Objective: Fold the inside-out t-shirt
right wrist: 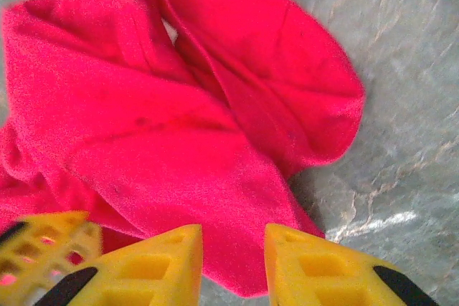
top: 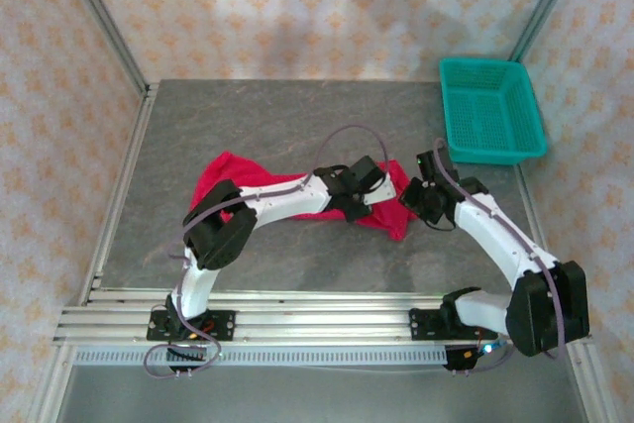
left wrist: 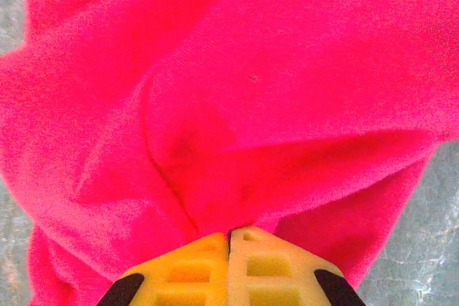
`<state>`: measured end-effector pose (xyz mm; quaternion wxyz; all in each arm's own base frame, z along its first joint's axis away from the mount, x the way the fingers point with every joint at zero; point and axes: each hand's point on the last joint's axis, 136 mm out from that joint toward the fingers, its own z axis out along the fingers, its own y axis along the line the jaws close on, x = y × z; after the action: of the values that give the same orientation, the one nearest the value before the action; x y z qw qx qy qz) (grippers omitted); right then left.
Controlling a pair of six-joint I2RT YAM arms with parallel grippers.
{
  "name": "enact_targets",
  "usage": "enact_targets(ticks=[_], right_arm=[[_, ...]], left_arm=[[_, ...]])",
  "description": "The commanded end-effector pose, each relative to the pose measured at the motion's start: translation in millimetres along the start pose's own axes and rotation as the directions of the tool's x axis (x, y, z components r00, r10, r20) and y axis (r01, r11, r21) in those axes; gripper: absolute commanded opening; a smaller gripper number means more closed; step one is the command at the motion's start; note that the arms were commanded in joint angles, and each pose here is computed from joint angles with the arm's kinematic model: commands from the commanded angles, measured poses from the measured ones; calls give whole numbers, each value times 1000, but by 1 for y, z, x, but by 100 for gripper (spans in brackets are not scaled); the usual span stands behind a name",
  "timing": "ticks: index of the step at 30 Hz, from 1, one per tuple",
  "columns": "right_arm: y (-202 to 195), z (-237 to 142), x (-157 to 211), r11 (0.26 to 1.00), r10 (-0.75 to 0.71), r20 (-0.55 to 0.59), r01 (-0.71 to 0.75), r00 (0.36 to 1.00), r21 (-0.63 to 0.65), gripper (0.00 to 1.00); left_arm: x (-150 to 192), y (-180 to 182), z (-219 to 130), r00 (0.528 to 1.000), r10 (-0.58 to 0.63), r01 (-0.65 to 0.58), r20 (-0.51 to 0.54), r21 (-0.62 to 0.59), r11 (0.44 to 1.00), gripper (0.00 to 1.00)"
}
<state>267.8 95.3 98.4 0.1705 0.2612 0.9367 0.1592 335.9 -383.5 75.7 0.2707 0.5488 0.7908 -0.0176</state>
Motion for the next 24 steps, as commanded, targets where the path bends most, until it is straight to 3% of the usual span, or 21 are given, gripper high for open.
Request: enact_targets(ticks=[1,5,11,16,20,24], right_arm=[[13,8,24,998,-3,-51,-1,999,-69,23],[28,10,45,991,-13,-56,5,998,-136,9],[65,11,61,950,-11,23,18,1000,-311,10],[68,40,40,974,-16,126,44,992,-223,9],[45,41,-16,1000,22,353,-22,935,-5,12],[32,37,-56,992,19,462,-75,887,103,12]], left_arm=[[-1,9,-14,999,-36,36,-27,-8,999,0],[-4,21,-20,995,-94,94,-26,-5,996,0],[-4,37,-26,974,-225,225,-8,39,974,0],[-3,50,-27,945,-327,325,9,71,943,0],[0,66,-28,907,-421,418,23,76,905,0],[-4,79,-33,863,-502,495,66,97,864,0]])
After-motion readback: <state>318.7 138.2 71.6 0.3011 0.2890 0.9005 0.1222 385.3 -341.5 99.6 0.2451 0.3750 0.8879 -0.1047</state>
